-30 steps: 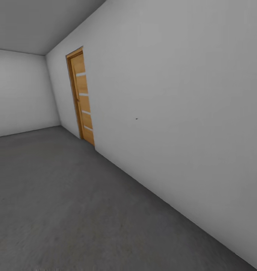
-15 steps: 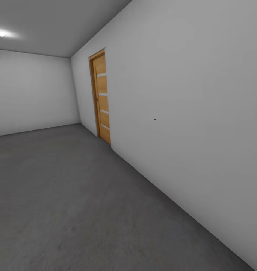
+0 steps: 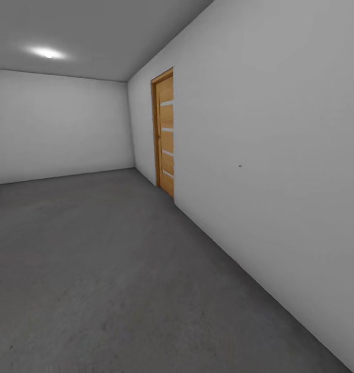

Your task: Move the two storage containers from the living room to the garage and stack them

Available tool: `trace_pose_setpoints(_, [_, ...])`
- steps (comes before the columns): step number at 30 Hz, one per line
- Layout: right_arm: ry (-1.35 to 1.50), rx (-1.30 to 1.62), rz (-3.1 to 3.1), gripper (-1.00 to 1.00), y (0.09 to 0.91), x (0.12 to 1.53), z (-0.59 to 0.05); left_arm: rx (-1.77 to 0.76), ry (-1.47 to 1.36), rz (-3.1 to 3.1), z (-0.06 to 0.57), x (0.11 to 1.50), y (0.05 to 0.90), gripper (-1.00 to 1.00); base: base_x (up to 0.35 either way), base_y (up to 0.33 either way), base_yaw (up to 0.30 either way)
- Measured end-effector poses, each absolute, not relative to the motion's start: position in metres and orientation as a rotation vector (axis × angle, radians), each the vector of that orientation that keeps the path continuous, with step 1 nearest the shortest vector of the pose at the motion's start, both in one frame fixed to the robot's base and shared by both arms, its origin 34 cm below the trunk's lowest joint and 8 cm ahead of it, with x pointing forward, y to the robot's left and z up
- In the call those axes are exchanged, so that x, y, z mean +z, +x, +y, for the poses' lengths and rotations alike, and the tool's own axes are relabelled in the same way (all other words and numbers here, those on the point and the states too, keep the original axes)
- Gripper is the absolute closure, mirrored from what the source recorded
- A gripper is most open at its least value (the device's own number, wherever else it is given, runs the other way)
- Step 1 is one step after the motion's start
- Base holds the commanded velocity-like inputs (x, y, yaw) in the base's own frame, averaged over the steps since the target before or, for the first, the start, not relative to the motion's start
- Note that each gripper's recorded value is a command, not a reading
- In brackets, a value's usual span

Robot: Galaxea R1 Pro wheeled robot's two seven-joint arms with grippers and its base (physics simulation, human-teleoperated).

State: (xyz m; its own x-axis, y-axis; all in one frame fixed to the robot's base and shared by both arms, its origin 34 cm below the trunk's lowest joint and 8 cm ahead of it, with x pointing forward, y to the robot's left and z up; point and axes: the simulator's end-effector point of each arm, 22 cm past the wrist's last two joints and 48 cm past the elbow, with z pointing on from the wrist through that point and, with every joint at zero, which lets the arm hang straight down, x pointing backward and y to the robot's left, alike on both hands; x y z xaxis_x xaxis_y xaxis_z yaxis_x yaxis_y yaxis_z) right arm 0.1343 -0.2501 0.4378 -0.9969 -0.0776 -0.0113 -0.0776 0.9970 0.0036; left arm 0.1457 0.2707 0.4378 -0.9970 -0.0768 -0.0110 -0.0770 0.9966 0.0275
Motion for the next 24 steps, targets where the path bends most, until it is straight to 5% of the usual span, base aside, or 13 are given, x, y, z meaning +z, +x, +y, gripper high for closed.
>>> trace_pose_setpoints(24, [-0.121, 0.005, 3.128, -1.0, 0.134, 0.438, -0.251, -0.043, -0.149, 3.13, 0.229, 0.438, 0.146, -1.0, 0.0, 0.0, 0.3])
